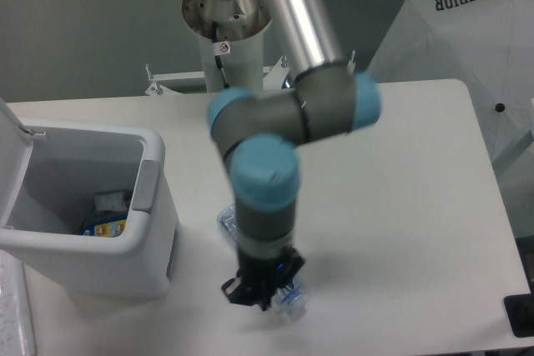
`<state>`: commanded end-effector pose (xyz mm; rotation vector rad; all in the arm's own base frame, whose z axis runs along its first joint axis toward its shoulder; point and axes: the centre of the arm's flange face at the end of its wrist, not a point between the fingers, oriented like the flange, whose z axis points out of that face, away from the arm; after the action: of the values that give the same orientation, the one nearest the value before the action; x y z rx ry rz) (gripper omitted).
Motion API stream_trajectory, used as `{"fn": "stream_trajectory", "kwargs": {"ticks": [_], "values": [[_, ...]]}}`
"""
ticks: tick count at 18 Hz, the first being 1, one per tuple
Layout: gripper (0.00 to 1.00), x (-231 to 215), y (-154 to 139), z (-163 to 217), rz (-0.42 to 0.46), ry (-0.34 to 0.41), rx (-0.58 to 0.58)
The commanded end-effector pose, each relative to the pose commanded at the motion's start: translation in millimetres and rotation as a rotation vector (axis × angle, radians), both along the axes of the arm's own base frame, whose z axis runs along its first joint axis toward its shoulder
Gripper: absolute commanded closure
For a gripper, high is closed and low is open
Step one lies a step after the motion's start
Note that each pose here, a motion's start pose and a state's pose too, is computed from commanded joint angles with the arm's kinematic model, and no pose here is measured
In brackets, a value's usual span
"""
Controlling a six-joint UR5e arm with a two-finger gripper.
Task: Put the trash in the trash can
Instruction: 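Carry the paper over the white bin and open the gripper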
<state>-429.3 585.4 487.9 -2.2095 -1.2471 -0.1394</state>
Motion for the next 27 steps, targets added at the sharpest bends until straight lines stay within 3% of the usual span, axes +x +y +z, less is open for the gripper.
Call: {"fn": "stream_trajectory", "kwargs": {"ticks": [6, 10, 16, 19, 27], "values": [[1.00, 53, -31, 105, -0.042, 0.043, 0.168], [1.00, 95, -28, 132, -0.103, 0.059, 0.207], [1.00, 167, 1, 138, -0.244, 0.069, 0.219], [1.00, 216, 15, 110, -0.335, 0.042, 0.176], [1.00, 258, 16, 66, -0.405, -0.013, 0.111]]}}
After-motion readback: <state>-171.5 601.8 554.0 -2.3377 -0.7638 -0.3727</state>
